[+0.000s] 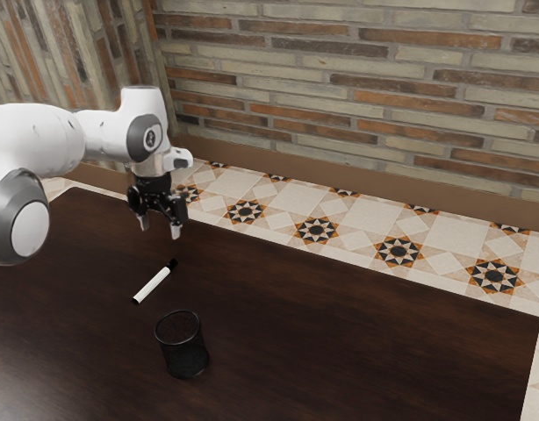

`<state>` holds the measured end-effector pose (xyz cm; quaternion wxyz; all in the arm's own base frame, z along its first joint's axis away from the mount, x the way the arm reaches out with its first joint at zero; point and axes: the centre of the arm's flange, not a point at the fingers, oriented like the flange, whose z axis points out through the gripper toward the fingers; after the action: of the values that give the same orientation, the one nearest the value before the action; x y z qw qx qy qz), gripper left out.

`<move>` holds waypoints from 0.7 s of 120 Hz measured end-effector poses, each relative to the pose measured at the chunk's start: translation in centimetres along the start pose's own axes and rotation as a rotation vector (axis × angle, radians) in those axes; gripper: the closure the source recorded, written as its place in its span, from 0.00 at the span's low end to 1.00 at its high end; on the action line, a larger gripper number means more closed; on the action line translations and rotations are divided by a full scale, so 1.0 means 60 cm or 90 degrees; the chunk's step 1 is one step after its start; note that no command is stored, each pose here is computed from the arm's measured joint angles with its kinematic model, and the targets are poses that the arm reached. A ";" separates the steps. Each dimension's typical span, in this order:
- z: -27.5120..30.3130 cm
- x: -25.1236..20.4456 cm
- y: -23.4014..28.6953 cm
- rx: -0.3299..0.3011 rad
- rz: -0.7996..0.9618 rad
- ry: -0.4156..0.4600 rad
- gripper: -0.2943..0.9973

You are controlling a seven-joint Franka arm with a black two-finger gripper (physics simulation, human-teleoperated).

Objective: Put the marker into the pen holder.

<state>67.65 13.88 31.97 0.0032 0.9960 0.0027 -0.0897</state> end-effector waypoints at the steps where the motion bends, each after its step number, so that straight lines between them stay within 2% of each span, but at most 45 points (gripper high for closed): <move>1: 0.001 0.000 0.000 0.003 0.001 0.000 0.24; 15: 0.028 0.001 0.007 0.035 0.024 0.004 0.24; 37: 0.096 -0.011 0.006 0.022 0.049 0.039 0.24; 53: 0.105 -0.019 0.003 0.023 0.071 0.072 0.24; 84: 0.132 -0.008 0.012 0.026 0.112 0.101 0.24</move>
<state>65.78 13.08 24.24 -0.0094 0.9962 -0.0860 -0.0100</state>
